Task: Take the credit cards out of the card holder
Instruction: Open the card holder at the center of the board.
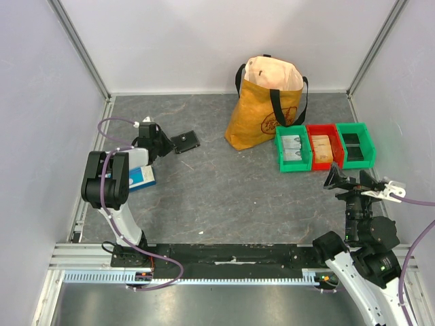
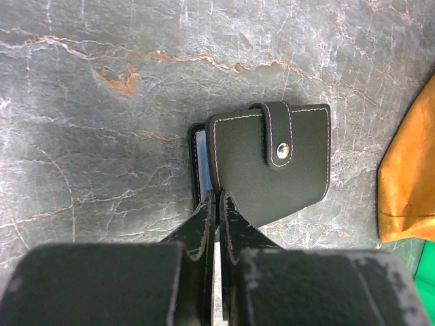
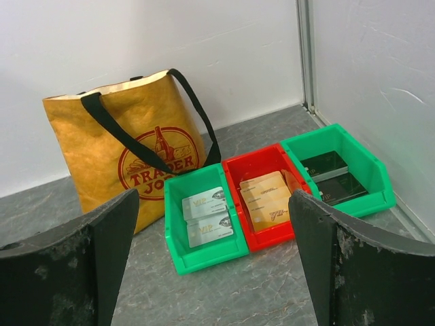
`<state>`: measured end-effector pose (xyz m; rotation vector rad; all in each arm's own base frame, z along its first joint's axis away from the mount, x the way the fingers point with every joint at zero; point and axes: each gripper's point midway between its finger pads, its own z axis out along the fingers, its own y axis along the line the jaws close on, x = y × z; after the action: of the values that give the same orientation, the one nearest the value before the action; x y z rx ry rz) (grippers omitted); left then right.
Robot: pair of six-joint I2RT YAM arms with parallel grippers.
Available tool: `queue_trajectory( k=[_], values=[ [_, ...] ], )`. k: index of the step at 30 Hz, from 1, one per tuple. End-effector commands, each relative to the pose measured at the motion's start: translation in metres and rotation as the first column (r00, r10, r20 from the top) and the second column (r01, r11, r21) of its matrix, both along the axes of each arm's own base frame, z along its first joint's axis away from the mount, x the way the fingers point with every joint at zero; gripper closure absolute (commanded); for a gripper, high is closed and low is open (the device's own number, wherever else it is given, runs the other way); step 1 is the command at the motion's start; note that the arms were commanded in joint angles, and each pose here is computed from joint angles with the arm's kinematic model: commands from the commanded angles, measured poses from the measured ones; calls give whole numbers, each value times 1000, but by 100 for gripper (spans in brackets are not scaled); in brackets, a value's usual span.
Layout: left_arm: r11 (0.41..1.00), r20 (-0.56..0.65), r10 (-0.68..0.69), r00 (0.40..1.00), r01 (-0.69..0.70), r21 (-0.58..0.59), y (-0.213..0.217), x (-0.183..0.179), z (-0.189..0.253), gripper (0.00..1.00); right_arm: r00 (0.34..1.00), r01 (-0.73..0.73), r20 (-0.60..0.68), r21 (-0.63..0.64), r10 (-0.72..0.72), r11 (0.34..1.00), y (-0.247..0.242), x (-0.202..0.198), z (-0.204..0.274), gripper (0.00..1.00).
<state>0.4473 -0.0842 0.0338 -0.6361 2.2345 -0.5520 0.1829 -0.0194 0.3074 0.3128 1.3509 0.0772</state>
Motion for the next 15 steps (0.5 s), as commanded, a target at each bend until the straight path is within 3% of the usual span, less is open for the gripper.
queue_trajectory(
  k=[1,9,15],
  values=[
    [998,18,-35,999,35,-43,-10,-6,1,98,999,-40,33,-14,40,999,4,-6,13,2],
    [973,30,-213,977,215,-82,-50,-14,3,98,997,-71,39,-22,71,997,9,-7,16,2],
    [883,8,-465,886,464,-72,-99,-31,19,98,996,-84,10,-13,84,996,7,-14,24,2]
  ],
)
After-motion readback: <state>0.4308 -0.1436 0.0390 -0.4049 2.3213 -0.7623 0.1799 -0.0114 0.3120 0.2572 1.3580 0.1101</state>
